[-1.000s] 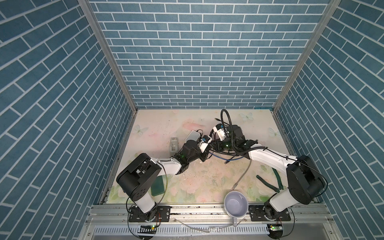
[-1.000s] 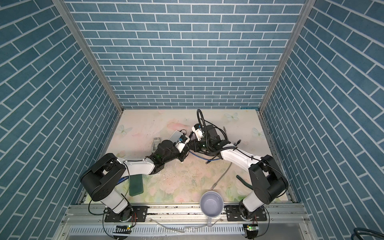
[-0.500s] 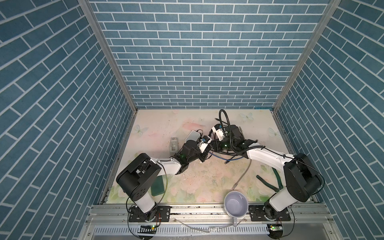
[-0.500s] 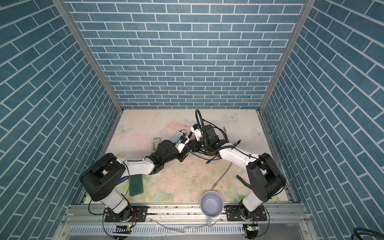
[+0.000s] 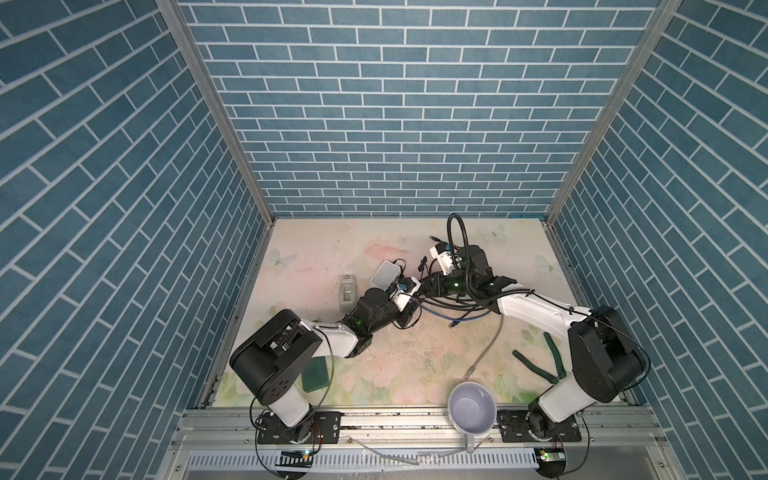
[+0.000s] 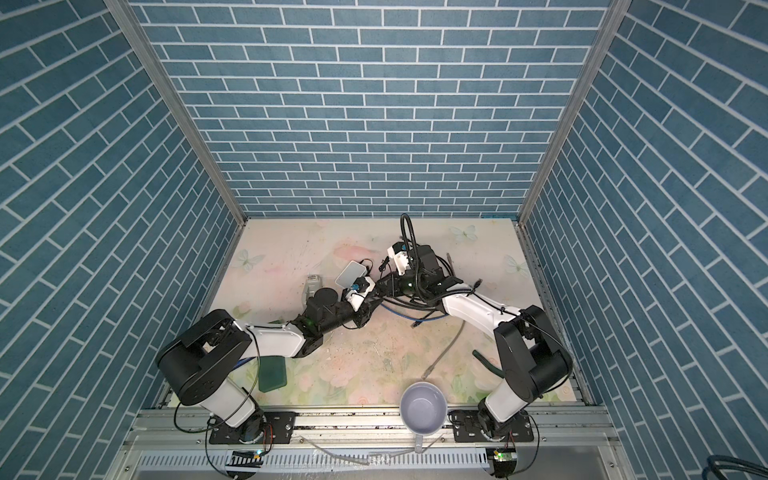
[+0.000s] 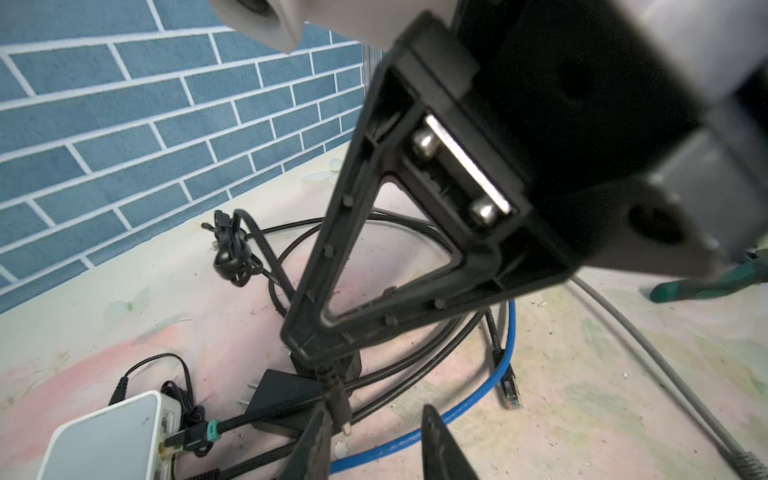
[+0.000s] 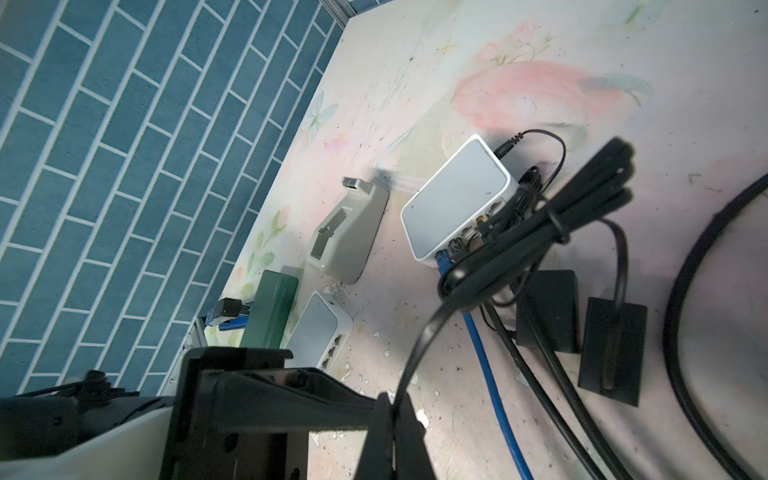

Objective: Insert the plug into the switch port

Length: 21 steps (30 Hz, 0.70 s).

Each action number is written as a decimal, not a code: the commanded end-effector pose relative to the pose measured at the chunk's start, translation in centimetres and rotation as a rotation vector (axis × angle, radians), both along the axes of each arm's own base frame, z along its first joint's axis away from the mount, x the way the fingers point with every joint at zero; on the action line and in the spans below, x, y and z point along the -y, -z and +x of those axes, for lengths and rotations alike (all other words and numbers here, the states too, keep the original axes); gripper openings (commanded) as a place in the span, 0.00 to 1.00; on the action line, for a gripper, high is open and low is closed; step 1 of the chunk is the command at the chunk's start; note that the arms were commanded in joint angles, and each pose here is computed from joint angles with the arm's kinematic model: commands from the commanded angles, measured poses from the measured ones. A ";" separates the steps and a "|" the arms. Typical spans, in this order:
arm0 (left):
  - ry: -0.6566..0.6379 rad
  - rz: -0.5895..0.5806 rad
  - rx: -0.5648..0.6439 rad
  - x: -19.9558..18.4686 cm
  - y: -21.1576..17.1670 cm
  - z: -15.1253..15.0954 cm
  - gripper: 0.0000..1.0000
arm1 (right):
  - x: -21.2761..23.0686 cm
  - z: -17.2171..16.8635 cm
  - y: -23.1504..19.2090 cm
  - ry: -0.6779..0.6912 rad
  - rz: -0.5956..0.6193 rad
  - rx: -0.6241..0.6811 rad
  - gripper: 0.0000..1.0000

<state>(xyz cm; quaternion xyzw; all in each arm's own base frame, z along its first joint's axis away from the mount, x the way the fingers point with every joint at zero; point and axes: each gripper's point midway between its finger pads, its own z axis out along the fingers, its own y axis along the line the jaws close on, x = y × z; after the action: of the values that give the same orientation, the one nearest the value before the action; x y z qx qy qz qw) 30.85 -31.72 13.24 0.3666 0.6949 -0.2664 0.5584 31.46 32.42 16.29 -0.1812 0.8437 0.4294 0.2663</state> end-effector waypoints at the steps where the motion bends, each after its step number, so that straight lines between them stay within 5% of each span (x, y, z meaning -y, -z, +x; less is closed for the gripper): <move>1: -0.005 -0.010 0.027 0.0 0.0 0.0 0.31 | -1.1 0.4 -3.4 -0.023 0.088 0.022 0.00; 14: -0.087 -0.011 0.058 -0.5 0.2 1.7 0.30 | -1.5 -0.1 -4.1 -0.050 0.136 0.002 0.00; 21: -0.064 -0.021 0.067 -0.1 -0.1 1.5 0.14 | -1.4 0.0 -3.8 -0.047 0.132 -0.003 0.00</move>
<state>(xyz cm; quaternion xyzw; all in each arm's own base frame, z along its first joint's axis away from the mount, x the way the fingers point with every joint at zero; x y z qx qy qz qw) 32.28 -31.25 12.85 0.3458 0.6937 -0.2392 0.5847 30.80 33.24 17.57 -0.1802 0.8266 0.4714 0.2490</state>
